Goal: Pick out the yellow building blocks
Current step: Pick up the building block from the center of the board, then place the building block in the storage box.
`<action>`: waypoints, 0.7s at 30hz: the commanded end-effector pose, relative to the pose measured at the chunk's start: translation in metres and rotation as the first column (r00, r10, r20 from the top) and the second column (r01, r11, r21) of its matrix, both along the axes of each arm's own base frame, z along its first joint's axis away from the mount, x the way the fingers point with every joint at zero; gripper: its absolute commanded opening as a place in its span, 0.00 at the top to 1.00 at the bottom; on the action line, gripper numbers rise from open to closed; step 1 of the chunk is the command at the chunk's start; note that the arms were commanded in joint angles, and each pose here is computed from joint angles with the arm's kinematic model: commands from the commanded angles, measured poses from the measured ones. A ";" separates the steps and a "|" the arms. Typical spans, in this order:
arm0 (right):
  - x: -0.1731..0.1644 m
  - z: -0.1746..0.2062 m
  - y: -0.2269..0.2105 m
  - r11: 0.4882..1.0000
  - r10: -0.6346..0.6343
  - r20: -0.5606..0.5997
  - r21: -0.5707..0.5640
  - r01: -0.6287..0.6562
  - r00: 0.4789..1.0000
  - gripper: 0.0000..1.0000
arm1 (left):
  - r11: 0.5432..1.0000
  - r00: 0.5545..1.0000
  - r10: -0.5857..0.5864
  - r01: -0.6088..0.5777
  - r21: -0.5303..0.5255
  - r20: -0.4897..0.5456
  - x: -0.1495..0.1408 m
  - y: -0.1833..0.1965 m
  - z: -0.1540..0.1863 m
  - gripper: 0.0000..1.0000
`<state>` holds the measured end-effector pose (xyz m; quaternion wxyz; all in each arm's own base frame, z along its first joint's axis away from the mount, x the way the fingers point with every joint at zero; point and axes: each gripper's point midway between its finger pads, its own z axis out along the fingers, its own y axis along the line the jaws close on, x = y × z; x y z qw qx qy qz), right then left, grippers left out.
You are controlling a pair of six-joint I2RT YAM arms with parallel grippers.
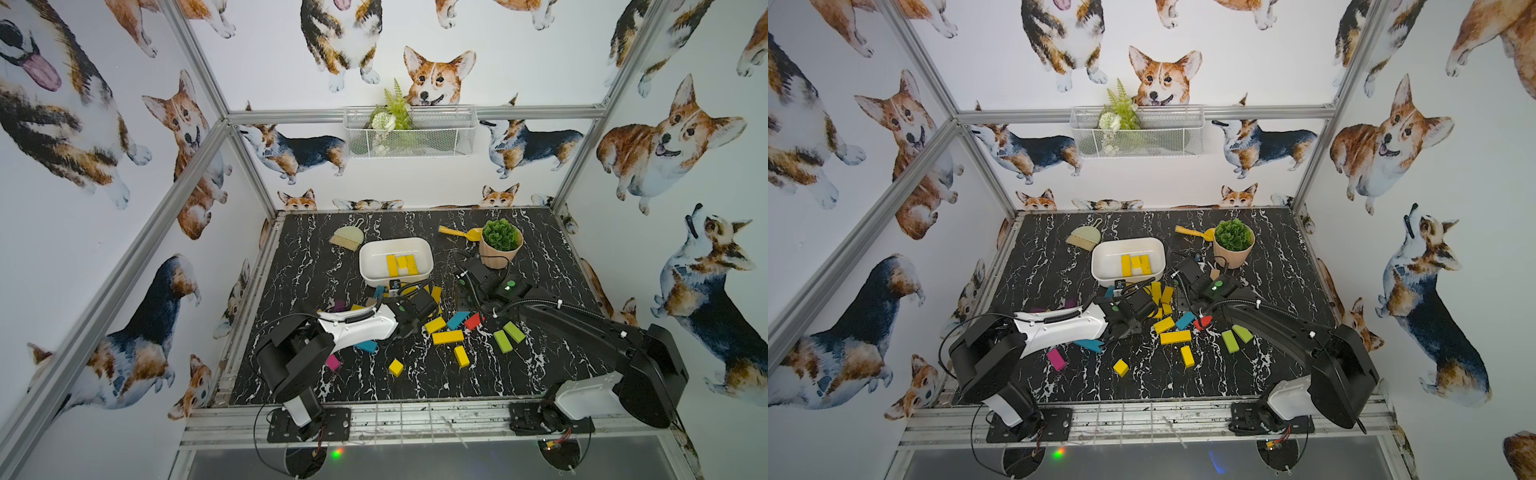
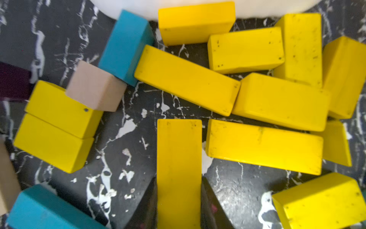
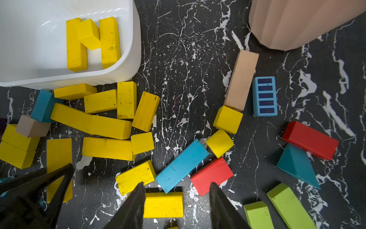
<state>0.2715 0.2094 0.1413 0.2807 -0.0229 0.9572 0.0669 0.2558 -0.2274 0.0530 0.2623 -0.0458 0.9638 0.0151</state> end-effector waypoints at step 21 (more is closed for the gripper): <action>-0.003 0.001 -0.004 1.000 -0.023 -0.004 0.004 0.023 1.000 0.46 | 0.994 0.973 -0.085 0.097 -0.048 0.212 0.122 0.035 0.128 0.85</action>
